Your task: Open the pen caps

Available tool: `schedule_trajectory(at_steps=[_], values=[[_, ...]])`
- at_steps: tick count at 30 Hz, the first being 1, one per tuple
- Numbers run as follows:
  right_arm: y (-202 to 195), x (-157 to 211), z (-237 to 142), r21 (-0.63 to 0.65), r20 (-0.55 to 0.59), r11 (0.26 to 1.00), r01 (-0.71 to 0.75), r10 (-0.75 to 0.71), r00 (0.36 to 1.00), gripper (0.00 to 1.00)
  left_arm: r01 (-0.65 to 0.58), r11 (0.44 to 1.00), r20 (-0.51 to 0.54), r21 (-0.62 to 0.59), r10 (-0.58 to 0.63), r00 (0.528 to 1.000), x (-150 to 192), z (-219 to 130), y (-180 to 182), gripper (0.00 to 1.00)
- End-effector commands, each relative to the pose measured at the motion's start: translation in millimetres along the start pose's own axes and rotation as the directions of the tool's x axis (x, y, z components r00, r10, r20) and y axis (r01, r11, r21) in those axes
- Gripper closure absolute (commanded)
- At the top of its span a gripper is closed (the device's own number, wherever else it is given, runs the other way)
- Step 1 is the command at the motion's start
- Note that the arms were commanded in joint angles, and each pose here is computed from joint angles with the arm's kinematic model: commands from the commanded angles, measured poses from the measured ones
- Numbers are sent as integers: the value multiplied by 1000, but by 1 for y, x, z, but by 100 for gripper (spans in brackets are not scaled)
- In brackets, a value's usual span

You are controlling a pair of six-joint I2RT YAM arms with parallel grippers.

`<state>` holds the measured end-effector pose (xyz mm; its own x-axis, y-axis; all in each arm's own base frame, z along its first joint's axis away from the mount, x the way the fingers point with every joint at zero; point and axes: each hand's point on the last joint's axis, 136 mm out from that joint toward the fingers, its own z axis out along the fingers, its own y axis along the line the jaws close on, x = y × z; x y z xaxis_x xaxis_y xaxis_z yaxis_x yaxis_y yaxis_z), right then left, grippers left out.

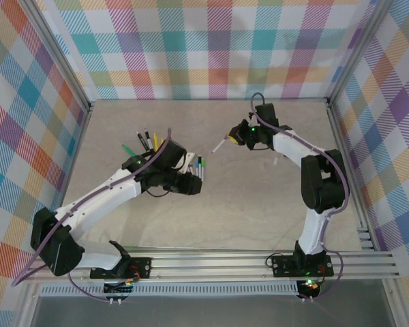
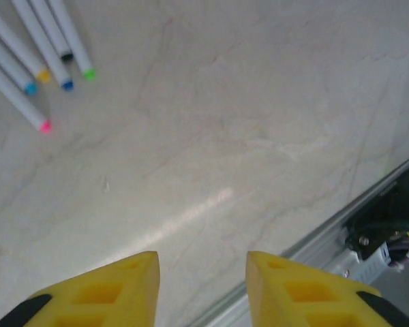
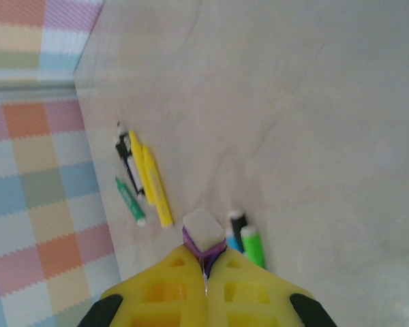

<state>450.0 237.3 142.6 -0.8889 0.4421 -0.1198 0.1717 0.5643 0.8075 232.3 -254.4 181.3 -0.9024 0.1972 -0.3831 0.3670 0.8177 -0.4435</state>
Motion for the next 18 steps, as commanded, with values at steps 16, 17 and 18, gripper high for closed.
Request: schedule_trajectory(at_steps=[16,17,18], values=[[-24,75,7,300,-132,906,298,-270,954,100,93,987,88,-132,-82,993,-48,32,42,55],[-32,75,12,323,-151,890,320,-285,946,97,114,986,98,-123,-102,990,-46,30,45,55],[-37,73,15,344,-163,879,329,-289,943,92,132,982,104,-134,-119,988,-44,29,50,55]])
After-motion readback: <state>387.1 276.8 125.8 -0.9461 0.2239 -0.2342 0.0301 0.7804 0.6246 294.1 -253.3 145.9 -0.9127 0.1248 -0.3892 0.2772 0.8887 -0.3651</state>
